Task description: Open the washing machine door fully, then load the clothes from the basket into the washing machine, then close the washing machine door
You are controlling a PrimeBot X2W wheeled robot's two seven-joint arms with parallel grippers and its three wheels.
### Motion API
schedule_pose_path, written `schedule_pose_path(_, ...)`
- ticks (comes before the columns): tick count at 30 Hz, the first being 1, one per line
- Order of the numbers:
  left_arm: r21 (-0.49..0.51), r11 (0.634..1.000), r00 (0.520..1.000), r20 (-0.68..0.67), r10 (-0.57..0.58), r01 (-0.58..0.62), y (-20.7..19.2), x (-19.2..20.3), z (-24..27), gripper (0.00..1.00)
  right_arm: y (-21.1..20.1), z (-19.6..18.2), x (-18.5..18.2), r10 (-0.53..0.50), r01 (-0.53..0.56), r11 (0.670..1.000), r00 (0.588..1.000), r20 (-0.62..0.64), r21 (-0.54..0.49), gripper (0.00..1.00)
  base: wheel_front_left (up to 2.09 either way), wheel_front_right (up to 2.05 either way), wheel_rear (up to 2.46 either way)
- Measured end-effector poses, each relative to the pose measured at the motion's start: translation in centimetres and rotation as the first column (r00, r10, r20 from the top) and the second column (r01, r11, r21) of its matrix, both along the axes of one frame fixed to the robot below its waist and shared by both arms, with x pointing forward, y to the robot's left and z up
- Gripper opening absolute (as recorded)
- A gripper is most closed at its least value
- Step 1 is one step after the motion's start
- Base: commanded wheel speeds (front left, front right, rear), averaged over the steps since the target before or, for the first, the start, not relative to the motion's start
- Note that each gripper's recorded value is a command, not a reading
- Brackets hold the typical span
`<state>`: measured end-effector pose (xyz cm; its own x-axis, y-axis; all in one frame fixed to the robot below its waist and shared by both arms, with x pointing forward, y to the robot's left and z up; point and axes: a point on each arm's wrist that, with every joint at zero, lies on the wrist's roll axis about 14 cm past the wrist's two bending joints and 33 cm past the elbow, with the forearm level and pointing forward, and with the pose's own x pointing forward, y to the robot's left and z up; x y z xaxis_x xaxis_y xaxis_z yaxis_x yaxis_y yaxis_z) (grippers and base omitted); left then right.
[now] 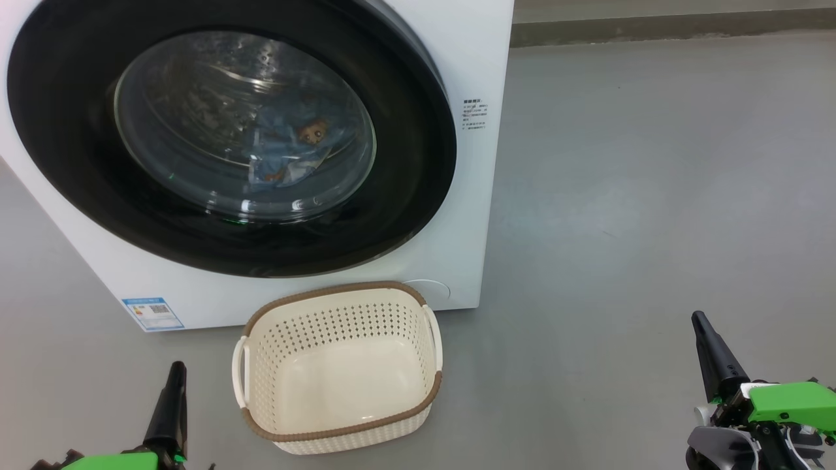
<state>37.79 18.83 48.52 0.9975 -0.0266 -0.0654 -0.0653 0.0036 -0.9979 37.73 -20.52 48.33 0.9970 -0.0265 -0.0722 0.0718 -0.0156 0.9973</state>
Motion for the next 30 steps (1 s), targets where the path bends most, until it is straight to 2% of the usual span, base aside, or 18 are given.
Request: schedule_pose_path(30,0.0,1.0,1.0,0.0,0.001,-0.001,0.04,0.0,0.01,0.0,0.0,0.0,0.0,0.0,0.0,1.0,1.0,0.0,0.0,0.0,0.0,0.0,0.0)
